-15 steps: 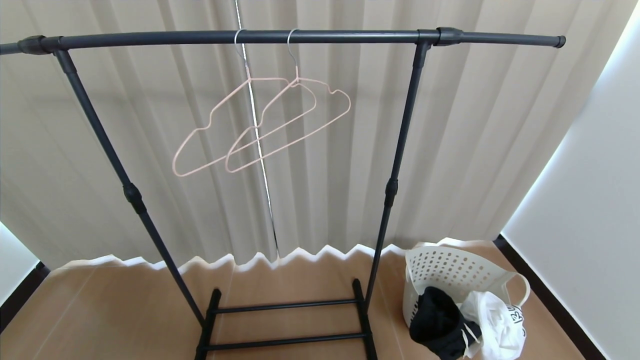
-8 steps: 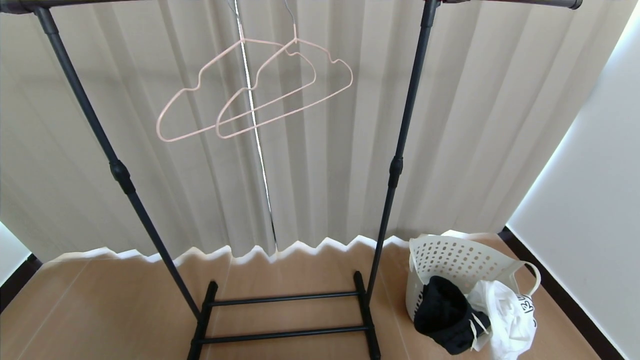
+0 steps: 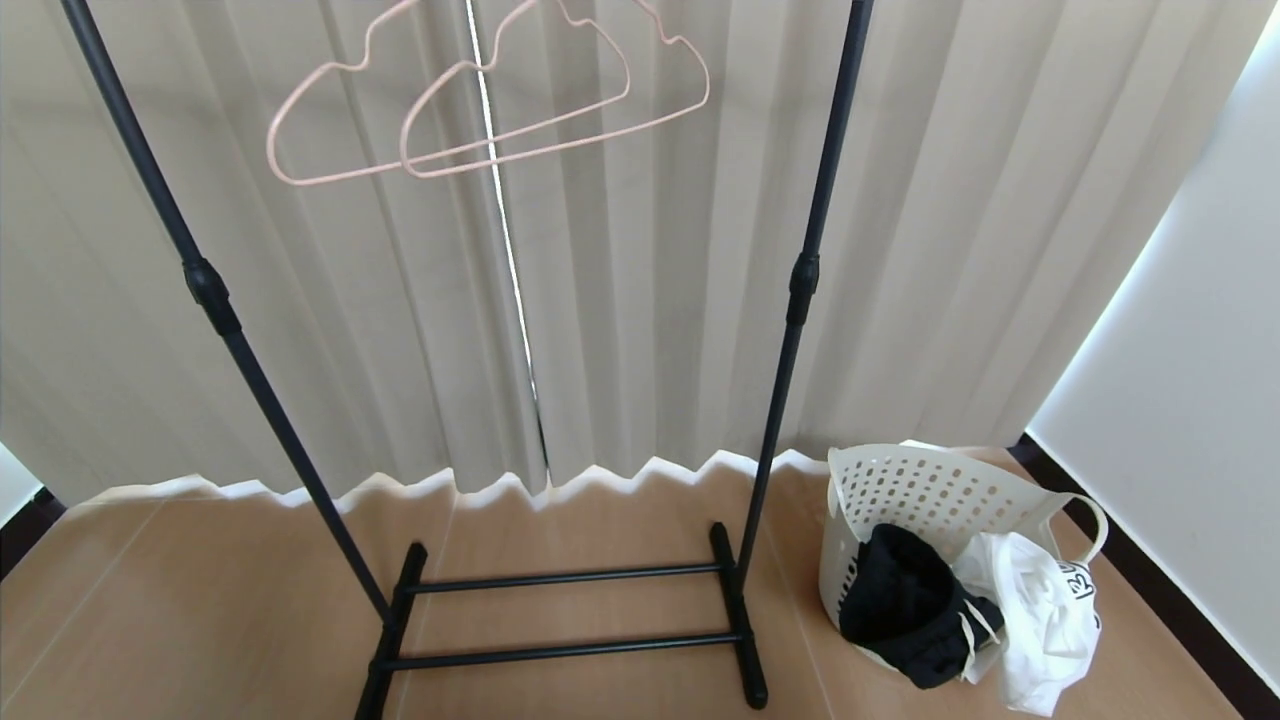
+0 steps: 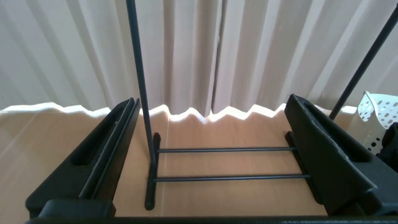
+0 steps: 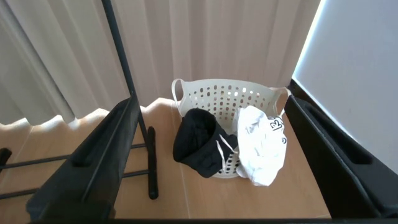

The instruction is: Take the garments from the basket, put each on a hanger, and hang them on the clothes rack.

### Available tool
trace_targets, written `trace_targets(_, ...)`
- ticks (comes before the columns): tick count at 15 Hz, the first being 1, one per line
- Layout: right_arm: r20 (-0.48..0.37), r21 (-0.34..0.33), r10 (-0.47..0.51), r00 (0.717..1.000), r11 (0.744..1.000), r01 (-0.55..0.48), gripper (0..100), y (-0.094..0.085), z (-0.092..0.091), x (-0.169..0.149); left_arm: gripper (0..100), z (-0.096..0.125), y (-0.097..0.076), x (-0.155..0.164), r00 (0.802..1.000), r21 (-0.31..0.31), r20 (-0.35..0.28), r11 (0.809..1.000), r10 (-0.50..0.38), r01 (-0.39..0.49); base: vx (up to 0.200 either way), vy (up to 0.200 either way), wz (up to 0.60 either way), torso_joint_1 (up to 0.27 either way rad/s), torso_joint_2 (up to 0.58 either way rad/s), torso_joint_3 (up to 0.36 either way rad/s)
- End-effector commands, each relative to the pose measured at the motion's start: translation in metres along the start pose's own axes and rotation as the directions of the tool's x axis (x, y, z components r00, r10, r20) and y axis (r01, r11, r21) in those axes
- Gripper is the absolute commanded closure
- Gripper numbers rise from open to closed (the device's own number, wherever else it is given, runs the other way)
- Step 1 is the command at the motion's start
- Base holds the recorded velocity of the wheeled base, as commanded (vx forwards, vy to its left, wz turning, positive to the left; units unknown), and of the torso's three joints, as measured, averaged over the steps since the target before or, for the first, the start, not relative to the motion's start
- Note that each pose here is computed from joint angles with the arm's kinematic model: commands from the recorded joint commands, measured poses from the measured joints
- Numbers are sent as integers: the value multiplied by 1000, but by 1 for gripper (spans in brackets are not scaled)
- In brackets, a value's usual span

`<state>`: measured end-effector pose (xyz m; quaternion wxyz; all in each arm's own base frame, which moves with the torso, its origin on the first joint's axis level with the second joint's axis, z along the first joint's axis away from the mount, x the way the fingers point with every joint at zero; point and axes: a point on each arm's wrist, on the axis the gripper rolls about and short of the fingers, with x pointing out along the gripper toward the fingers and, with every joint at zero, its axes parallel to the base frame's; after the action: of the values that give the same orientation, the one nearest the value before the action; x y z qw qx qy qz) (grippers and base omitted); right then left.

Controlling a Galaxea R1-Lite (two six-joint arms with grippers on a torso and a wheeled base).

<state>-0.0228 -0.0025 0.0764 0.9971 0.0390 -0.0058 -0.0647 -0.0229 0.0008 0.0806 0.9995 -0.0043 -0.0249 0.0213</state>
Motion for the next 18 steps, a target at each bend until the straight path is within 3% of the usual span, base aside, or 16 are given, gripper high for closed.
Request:
trace_targets(1,1,0,-1,1000,1000,1,0,0,0,0,0,0,0,0,1000,0,1,1000,2,-2,0,0,0,-46,442,398)
trace_targets(4,1,0,-1,1000,1000,1,0,0,0,0,0,0,0,0,1000,0,1,1000,0,0,0,0,0,-23,369,347)
trace_targets(10,1,0,-1,1000,1000,1,0,0,0,0,0,0,0,0,1000,0,1,1000,2,-2,0,0,-600,2,55,53)
trace_targets(18,1,0,-1,1000,1000,1,0,0,0,0,0,0,0,0,1000,0,1,1000,0,0,0,-100,0,3,2,2)
